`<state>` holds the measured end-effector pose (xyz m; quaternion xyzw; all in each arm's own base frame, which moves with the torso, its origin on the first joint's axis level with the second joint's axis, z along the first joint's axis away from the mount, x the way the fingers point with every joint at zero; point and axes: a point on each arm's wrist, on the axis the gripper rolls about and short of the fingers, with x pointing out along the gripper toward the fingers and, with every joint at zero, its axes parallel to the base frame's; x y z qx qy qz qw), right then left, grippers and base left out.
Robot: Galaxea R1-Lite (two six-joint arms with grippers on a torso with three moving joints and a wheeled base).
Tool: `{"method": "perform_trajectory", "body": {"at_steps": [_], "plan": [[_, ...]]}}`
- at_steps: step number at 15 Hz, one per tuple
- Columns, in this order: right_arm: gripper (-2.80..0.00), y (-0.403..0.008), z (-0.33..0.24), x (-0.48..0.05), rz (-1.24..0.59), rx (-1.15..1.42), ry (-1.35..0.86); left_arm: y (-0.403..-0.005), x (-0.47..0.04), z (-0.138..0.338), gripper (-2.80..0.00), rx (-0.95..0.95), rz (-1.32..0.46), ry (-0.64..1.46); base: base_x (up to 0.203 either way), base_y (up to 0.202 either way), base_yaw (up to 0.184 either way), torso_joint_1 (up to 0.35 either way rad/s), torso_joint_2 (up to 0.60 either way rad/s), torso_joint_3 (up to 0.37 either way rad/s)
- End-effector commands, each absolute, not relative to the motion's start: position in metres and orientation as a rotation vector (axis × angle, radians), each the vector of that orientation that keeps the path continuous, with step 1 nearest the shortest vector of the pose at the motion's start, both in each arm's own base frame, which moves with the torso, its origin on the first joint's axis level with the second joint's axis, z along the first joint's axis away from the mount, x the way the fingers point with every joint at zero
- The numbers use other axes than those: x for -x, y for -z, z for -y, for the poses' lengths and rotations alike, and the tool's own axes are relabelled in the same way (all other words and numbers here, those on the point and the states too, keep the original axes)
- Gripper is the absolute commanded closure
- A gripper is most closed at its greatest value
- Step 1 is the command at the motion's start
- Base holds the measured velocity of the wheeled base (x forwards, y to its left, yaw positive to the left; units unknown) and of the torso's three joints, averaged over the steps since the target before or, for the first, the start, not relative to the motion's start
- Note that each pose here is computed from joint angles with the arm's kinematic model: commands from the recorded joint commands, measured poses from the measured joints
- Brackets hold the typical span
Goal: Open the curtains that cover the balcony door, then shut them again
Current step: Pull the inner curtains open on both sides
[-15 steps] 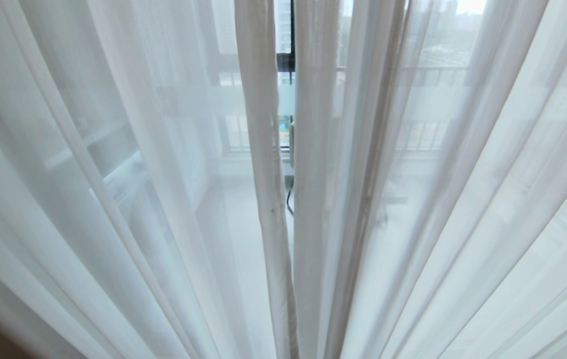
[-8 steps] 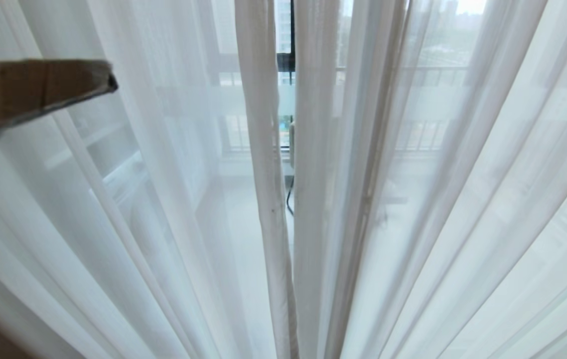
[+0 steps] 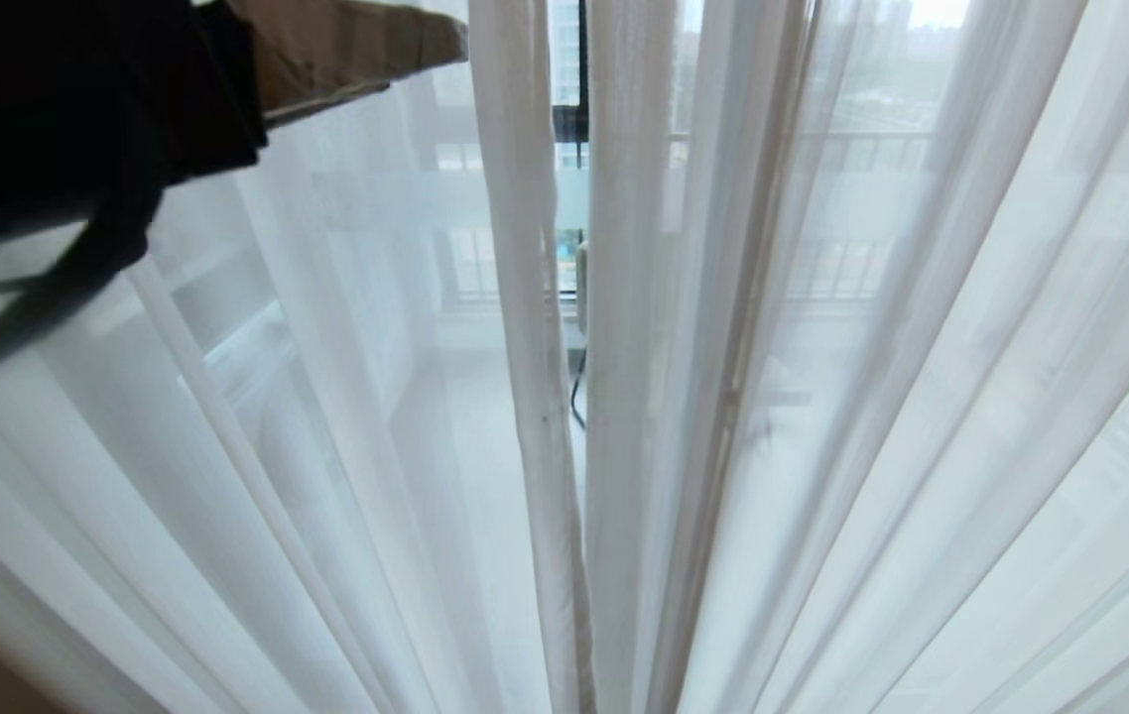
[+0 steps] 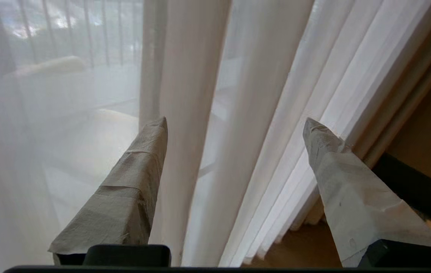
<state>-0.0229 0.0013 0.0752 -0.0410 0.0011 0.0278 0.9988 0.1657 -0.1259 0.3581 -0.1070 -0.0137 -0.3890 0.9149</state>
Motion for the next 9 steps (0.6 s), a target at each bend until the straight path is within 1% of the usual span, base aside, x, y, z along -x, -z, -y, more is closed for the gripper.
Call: {"method": "perform_trajectory", "body": {"at_steps": [1, 4, 9], "plan": [[0.00, -0.075, -0.001, 0.023, -0.003, 0.083, -0.057, -0.351, -0.193, 0.143, -2.80, 0.203, 0.013, 0.733, 0.000, 0.000, 0.000, 0.000, 0.00, 0.000], [0.00, -0.075, -0.001, 0.023, -0.004, 0.083, -0.057, -0.356, -0.213, 0.155, -2.80, 0.196, 0.060, 0.665, 0.000, 0.000, 0.000, 0.000, 0.00, 0.000], [0.00, -0.075, -0.001, 0.023, -0.002, 0.083, -0.057, -0.361, -0.230, 0.169, -2.80, 0.135, 0.098, 0.634, 0.000, 0.000, 0.000, 0.000, 0.00, 0.000]]}}
